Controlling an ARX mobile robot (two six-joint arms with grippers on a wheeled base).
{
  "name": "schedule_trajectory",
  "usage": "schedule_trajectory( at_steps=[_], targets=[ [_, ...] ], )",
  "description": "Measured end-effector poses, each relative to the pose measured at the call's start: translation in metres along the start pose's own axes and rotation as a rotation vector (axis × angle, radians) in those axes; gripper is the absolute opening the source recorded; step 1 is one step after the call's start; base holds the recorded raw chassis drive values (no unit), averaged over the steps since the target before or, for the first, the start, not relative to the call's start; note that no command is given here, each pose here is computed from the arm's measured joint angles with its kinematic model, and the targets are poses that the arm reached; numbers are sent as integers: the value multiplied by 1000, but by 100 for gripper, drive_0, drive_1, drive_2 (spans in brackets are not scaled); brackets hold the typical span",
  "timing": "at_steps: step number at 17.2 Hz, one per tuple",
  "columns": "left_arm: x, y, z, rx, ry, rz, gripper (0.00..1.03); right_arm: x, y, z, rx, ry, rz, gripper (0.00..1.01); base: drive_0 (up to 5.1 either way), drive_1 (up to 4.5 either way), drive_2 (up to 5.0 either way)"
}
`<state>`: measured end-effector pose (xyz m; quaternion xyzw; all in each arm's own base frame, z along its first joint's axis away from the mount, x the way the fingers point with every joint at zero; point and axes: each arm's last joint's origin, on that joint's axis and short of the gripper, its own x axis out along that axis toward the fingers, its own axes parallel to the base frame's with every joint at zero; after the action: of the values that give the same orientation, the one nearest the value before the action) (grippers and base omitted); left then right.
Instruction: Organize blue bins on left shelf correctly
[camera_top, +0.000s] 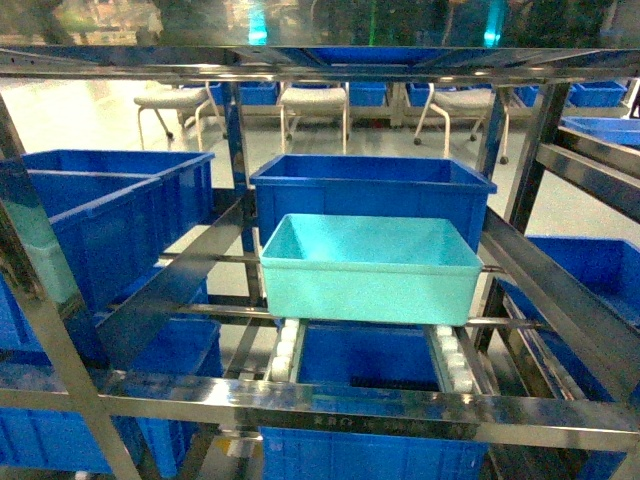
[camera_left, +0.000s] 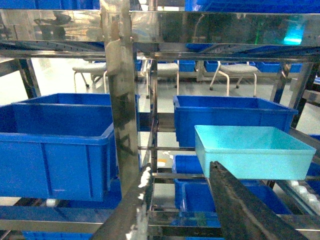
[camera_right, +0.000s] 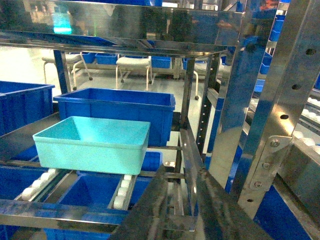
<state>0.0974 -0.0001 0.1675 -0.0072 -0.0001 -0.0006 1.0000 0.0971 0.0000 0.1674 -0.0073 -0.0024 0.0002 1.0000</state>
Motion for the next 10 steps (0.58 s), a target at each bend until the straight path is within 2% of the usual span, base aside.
schedule_trajectory(
  at_steps=[1,4,5,6,10],
  targets=[
    [0,0,0,0,0,0,48,0,0,0,0,0,0,27,0,0,0],
    [0,0,0,0,0,0,91,0,0,0,0,0,0,71,0,0,0],
    [0,0,0,1,0,0,99,0,0,0,0,0,0,85,0,0,0],
    [0,0,0,1,0,0,98,0,0,0,0,0,0,98,0,0,0],
    [0,0,0,1,0,0,98,0,0,0,0,0,0,98,0,0,0]
  ],
)
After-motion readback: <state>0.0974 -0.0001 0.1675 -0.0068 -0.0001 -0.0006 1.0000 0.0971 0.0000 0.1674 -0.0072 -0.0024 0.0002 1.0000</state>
